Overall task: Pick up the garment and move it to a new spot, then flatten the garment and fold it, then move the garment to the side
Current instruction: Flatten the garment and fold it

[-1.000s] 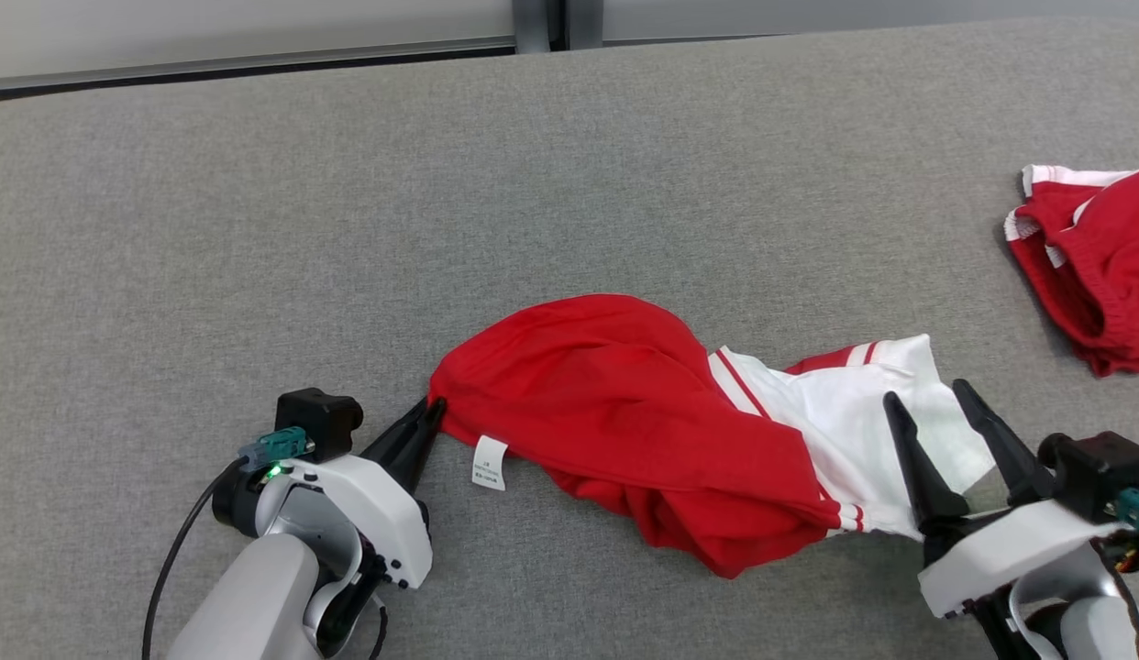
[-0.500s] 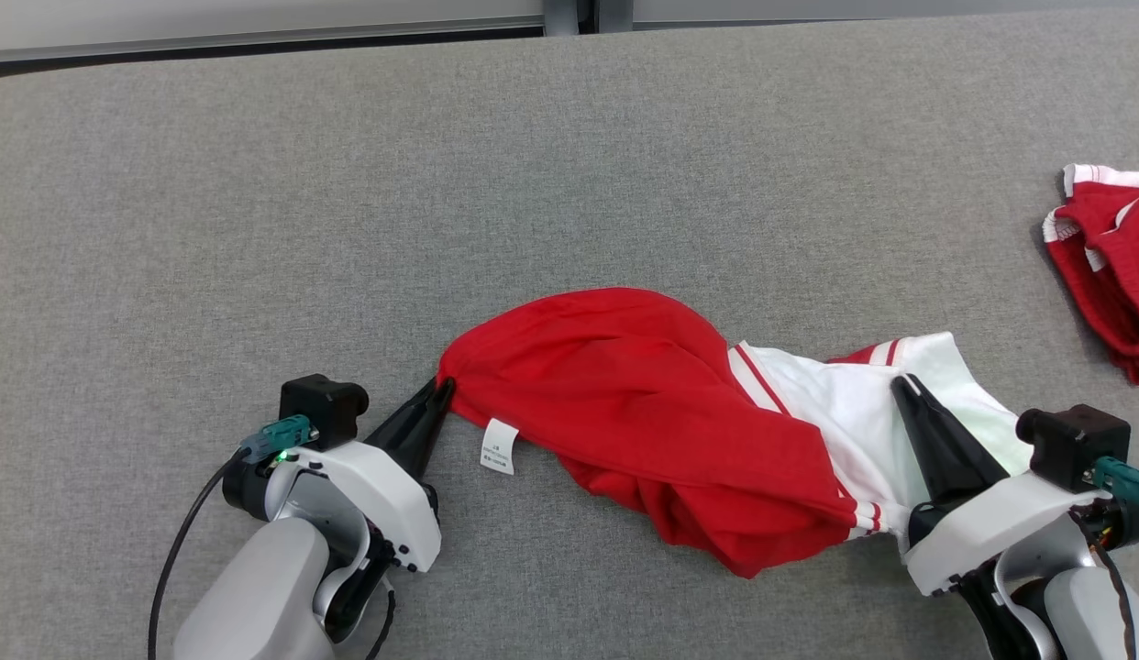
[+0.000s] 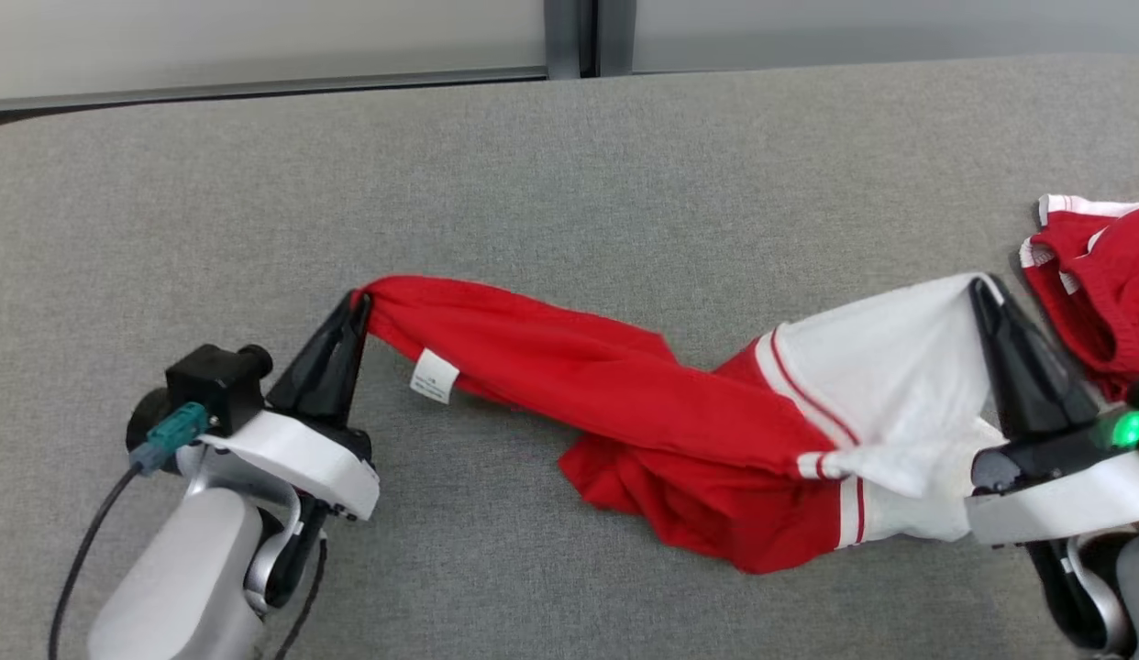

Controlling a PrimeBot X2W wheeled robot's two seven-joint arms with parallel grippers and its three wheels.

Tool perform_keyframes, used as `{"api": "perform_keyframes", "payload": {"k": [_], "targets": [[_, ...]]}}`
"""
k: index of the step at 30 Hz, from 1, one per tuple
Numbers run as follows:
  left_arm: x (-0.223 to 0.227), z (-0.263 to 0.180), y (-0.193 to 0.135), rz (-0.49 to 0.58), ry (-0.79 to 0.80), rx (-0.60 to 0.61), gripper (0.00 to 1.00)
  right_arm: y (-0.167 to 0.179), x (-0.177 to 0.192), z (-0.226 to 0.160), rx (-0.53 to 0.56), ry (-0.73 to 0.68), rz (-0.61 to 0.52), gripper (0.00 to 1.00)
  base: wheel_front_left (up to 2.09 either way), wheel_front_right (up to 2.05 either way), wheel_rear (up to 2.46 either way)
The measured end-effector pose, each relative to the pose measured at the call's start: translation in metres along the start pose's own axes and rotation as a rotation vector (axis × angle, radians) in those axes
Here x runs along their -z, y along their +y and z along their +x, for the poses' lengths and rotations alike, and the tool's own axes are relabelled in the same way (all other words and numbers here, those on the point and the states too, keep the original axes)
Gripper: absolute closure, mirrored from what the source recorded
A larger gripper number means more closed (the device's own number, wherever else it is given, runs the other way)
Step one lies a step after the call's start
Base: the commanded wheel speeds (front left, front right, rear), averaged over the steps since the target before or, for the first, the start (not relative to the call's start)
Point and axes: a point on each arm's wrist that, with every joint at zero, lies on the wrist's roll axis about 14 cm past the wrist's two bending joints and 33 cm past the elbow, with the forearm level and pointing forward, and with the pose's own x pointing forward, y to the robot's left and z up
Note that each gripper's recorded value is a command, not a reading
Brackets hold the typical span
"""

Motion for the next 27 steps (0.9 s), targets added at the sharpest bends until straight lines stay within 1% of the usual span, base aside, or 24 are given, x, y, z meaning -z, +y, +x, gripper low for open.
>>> {"api": "perform_keyframes", "payload": {"k": [4, 8, 12, 17, 20, 22, 24, 27], "targets": [[-0.068, -0.007, -0.006, 0.081, -0.19, 0.02, 1.0, 0.003, -0.06, 0.004, -0.025, -0.153, -0.088, 1.0, 0.0, 0.0, 0.0], [-0.137, -0.025, -0.02, 0.174, -0.352, 0.044, 1.0, 0.01, -0.128, 0.003, -0.05, -0.31, -0.177, 1.0, 0.0, 0.0, 0.0], [-0.211, -0.053, -0.036, 0.266, -0.515, 0.051, 1.0, 0.017, -0.203, -0.01, -0.06, -0.487, -0.273, 1.0, 0.0, 0.0, 0.0], [-0.285, -0.092, -0.048, 0.357, -0.677, 0.034, 1.0, 0.026, -0.283, -0.034, -0.054, -0.681, -0.353, 1.0, 0.0, 0.0, 0.0], [-0.315, -0.113, -0.051, 0.394, -0.737, 0.014, 1.0, 0.033, -0.316, -0.049, -0.054, -0.762, -0.387, 1.0, 0.0, 0.0, 0.0], [-0.328, -0.121, -0.051, 0.402, -0.755, 0.001, 1.0, 0.036, -0.331, -0.056, -0.057, -0.804, -0.391, 1.0, 0.0, 0.0, 0.0], [-0.333, -0.124, -0.048, 0.405, -0.758, -0.009, 1.0, 0.037, -0.338, -0.056, -0.062, -0.821, -0.388, 1.0, 0.0, 0.0, 0.0], [-0.337, -0.12, -0.041, 0.392, -0.753, -0.022, 1.0, 0.032, -0.337, -0.046, -0.057, -0.803, -0.378, 1.0, 0.0, 0.0, 0.0]]}}
